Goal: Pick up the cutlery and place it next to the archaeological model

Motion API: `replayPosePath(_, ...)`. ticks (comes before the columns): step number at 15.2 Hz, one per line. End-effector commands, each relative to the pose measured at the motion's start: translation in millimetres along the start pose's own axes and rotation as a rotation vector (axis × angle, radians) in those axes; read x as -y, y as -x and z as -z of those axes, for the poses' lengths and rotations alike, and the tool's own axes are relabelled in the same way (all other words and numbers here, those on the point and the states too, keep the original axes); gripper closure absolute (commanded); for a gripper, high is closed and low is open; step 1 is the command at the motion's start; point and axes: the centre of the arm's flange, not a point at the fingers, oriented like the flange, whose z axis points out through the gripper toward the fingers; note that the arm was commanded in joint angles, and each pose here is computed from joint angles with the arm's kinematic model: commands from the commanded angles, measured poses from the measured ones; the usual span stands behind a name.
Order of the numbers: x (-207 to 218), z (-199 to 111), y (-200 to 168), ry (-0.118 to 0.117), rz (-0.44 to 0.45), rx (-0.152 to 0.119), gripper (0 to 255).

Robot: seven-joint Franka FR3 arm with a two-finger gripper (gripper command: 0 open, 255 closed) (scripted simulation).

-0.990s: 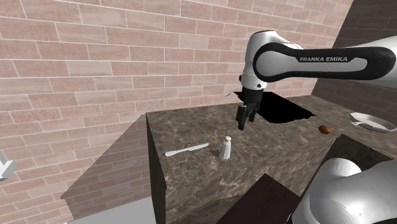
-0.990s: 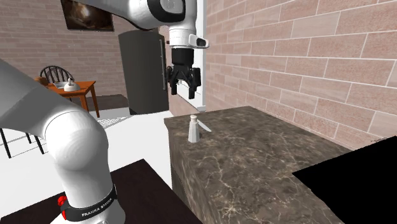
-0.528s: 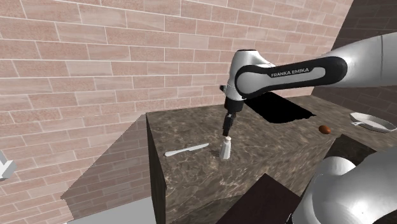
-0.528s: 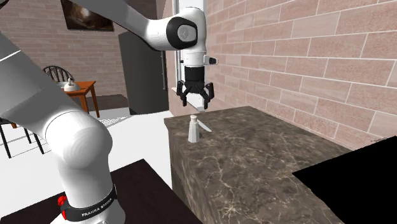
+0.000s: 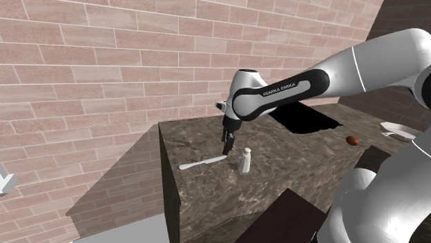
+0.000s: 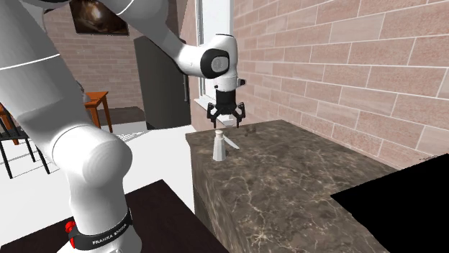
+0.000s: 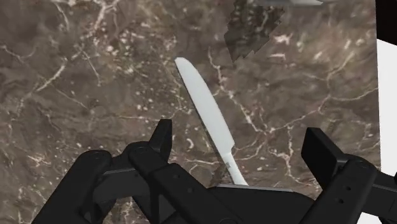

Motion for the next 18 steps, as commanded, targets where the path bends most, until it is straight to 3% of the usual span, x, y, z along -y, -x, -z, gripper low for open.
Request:
replayPosePath(1, -2.6, -16.2, -15.7, 0.0, 0.103, -0.029, 0)
replayPosePath(6, 2.9, -51.4, -59.1, -0.005, 0.341, -0.094, 0)
replayPosePath(13, 3.6, -88.2, -62.5, -0.005, 0.341, -0.094, 0)
replayPosePath(18, 3.7, -91.2, -62.7, -0.005, 0.341, -0.094, 0)
